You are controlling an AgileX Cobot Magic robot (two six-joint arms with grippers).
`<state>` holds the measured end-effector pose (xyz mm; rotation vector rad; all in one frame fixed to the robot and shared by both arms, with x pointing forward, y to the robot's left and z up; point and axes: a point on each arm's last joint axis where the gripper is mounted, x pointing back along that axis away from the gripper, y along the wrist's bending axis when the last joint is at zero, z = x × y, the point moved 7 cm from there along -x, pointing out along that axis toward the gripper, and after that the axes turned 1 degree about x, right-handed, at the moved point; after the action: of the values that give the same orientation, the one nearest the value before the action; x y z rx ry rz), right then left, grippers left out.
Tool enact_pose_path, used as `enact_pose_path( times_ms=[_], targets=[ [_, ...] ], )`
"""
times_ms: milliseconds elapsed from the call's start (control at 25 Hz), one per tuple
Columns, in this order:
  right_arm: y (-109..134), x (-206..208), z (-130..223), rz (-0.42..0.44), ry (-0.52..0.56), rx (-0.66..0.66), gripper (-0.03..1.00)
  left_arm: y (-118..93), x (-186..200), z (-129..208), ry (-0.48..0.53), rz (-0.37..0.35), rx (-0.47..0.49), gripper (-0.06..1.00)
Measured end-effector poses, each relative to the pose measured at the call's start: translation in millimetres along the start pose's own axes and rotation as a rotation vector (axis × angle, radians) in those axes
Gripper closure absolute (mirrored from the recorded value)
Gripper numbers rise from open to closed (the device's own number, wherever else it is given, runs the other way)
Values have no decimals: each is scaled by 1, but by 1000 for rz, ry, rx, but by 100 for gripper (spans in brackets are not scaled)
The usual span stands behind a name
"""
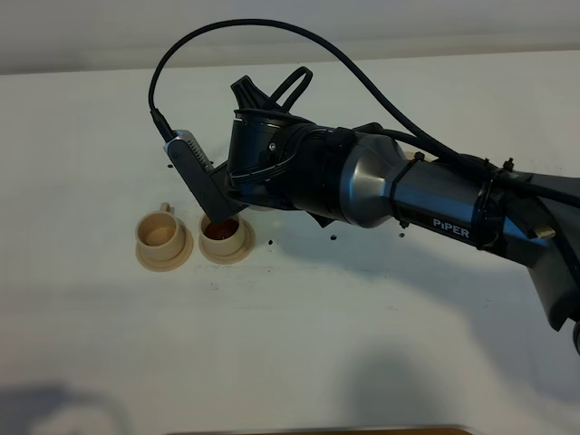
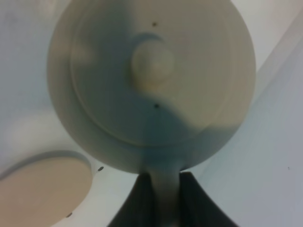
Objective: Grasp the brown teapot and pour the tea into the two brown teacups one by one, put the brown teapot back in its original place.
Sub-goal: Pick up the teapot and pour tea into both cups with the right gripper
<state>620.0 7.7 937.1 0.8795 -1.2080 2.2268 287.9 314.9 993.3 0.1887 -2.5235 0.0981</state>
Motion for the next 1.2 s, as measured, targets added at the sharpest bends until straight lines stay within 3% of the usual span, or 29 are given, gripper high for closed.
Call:
enact_pose_path(
  times_ms=[1200],
  targets=[
    [0, 2, -3, 1, -1, 8, 88, 0, 0, 0, 0, 0, 0, 64]
  ],
)
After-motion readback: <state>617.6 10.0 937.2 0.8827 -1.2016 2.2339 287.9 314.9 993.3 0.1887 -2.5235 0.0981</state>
